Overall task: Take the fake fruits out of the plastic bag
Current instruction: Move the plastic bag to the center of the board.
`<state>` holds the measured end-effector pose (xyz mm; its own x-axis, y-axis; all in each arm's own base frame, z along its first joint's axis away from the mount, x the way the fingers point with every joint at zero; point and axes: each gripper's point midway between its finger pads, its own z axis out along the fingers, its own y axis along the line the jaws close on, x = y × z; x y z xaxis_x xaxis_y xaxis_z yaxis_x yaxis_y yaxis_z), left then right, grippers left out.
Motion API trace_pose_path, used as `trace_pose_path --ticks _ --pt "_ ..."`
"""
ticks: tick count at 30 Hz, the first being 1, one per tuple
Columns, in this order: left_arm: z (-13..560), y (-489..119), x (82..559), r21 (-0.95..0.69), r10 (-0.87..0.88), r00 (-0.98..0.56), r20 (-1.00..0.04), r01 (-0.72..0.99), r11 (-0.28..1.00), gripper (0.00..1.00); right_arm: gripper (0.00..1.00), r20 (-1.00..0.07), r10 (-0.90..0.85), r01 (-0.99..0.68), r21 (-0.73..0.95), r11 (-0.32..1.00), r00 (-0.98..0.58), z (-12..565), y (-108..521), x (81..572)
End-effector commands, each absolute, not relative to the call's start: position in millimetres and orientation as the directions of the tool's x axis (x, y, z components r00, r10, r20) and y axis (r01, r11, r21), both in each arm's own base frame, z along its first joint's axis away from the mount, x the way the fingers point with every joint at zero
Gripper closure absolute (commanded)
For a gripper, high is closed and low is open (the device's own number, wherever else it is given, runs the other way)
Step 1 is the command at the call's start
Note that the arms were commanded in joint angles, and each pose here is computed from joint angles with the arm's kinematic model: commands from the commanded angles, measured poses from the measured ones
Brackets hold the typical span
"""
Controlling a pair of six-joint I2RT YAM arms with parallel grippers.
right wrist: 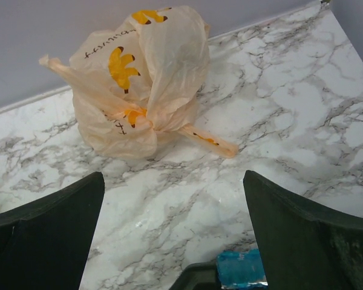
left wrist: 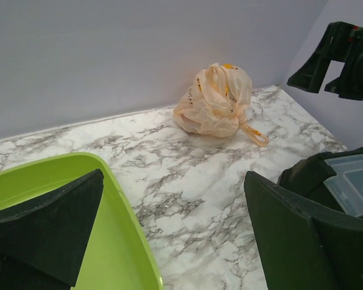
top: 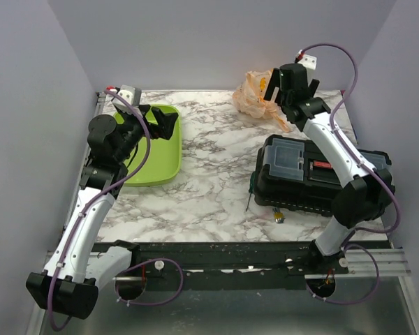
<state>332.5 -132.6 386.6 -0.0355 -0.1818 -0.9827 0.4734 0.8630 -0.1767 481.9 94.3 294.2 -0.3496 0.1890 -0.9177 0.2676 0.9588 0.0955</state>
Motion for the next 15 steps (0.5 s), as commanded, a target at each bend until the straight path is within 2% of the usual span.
trace_pose_path --ticks 1,6,10,15 --pt "393.2 -144.1 328.7 -0.205 -0.211 -0.049 -0.976 0.527 0.825 0.01 0.0 -0.908 0.305 0.395 0.178 0.901 -0.287 297.4 88.6 497.1" --pt "391.1 -146.4 328.5 -0.231 -0.233 -0.065 -0.97 0.532 0.815 0.01 0.0 -0.875 0.36 0.286 0.273 0.919 -0.322 280.8 124.6 523.5" --pt "387.7 -150.7 329.1 -0.253 -0.244 -0.09 -0.966 0.544 0.8 0.01 0.0 -0.864 0.288 0.148 0.249 0.957 -0.412 261.1 154.0 542.8" --pt "388.6 -157.1 327.4 -0.275 -0.262 -0.107 -0.959 0.571 0.773 0.01 0.0 -0.883 0.213 0.061 0.206 0.977 -0.418 243.5 169.9 567.7"
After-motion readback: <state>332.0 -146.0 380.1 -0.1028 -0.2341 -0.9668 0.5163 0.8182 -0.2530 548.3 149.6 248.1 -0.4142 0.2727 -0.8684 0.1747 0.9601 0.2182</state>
